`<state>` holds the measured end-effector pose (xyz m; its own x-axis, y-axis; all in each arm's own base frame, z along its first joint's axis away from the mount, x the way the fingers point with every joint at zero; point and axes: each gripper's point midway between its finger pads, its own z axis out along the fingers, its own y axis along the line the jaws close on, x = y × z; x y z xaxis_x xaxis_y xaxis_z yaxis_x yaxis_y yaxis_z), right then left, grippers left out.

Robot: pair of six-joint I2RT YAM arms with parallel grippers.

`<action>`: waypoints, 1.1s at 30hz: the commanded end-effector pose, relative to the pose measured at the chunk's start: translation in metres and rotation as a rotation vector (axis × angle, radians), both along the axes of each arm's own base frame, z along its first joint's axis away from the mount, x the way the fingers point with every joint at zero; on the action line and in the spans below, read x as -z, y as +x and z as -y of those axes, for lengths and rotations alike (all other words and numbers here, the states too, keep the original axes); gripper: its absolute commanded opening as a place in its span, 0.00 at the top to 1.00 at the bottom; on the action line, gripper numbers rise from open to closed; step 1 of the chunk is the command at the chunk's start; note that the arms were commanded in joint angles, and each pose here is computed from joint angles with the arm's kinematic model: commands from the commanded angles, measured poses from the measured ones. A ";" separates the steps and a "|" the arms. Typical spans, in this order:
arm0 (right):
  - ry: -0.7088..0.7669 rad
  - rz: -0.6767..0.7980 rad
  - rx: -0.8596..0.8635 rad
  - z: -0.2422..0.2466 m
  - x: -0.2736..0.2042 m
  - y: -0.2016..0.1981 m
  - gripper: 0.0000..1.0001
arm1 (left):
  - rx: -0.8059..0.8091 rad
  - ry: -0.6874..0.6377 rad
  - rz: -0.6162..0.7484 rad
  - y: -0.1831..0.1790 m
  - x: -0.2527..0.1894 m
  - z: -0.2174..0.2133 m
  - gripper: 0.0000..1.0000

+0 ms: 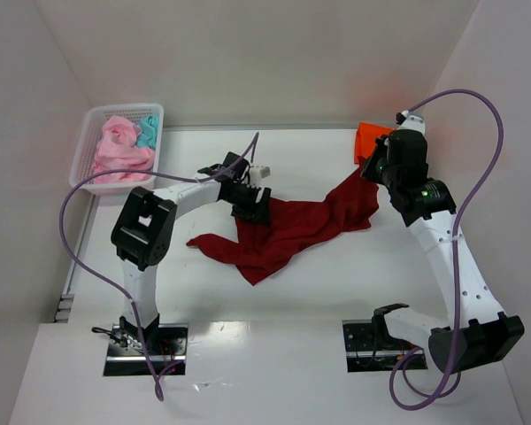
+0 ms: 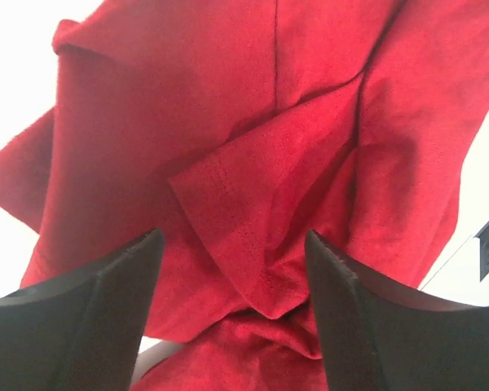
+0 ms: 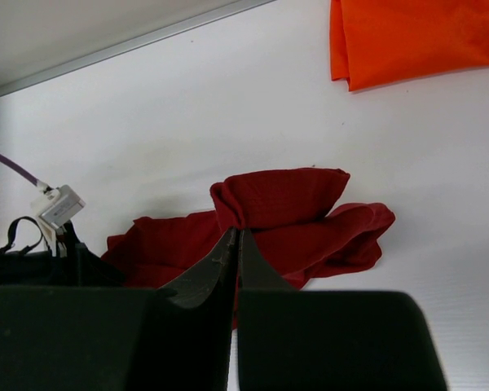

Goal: Fold and stack the t-shirts
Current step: Flatten out the tshirt

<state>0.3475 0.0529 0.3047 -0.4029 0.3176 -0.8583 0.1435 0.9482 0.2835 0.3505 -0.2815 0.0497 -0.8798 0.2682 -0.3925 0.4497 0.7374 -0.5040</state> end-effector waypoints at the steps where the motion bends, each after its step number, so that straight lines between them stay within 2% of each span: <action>1: -0.014 0.021 0.016 0.005 -0.003 0.004 0.99 | 0.041 -0.014 0.012 -0.001 0.004 0.008 0.25; 3: -0.014 0.021 0.016 0.005 -0.003 0.004 0.99 | 0.050 -0.013 0.010 -0.003 0.008 0.012 0.31; 11: -0.022 0.021 0.012 0.005 -0.004 0.006 0.99 | 0.071 -0.008 -0.009 -0.005 0.017 0.016 0.42; 14: -0.024 0.012 0.012 0.005 -0.001 0.008 0.99 | 0.067 -0.005 0.003 -0.002 0.015 0.017 0.58; 15: -0.024 0.012 0.012 0.005 -0.001 0.008 0.99 | 0.067 -0.014 0.020 0.002 0.007 0.018 0.66; 18: -0.024 0.012 0.012 0.005 -0.001 0.008 0.99 | 0.057 -0.002 0.036 0.004 0.005 0.017 0.76; 23: -0.022 0.041 0.021 0.006 -0.009 0.011 0.99 | -0.001 0.017 0.197 0.032 -0.056 0.013 0.90; 24: -0.020 0.052 0.021 0.006 -0.011 0.012 0.99 | -0.035 0.014 0.267 0.044 -0.081 0.008 0.98; 26: -0.024 0.070 0.018 0.006 -0.017 0.014 0.99 | -0.123 -0.012 0.378 0.062 -0.134 -0.008 1.00; 29: -0.015 0.115 0.018 0.005 -0.030 0.018 0.99 | -0.210 -0.006 0.496 0.081 -0.179 -0.028 1.00; 33: -0.001 0.210 -0.003 0.000 -0.062 0.028 0.99 | -0.328 -0.016 0.714 0.100 -0.272 -0.056 1.00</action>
<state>0.3563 0.0525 0.3075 -0.3870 0.2999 -0.8720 0.1356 0.9539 0.2679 0.4213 -0.2615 0.2006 -0.6802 0.1515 -0.7172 0.4936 0.8180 -0.2954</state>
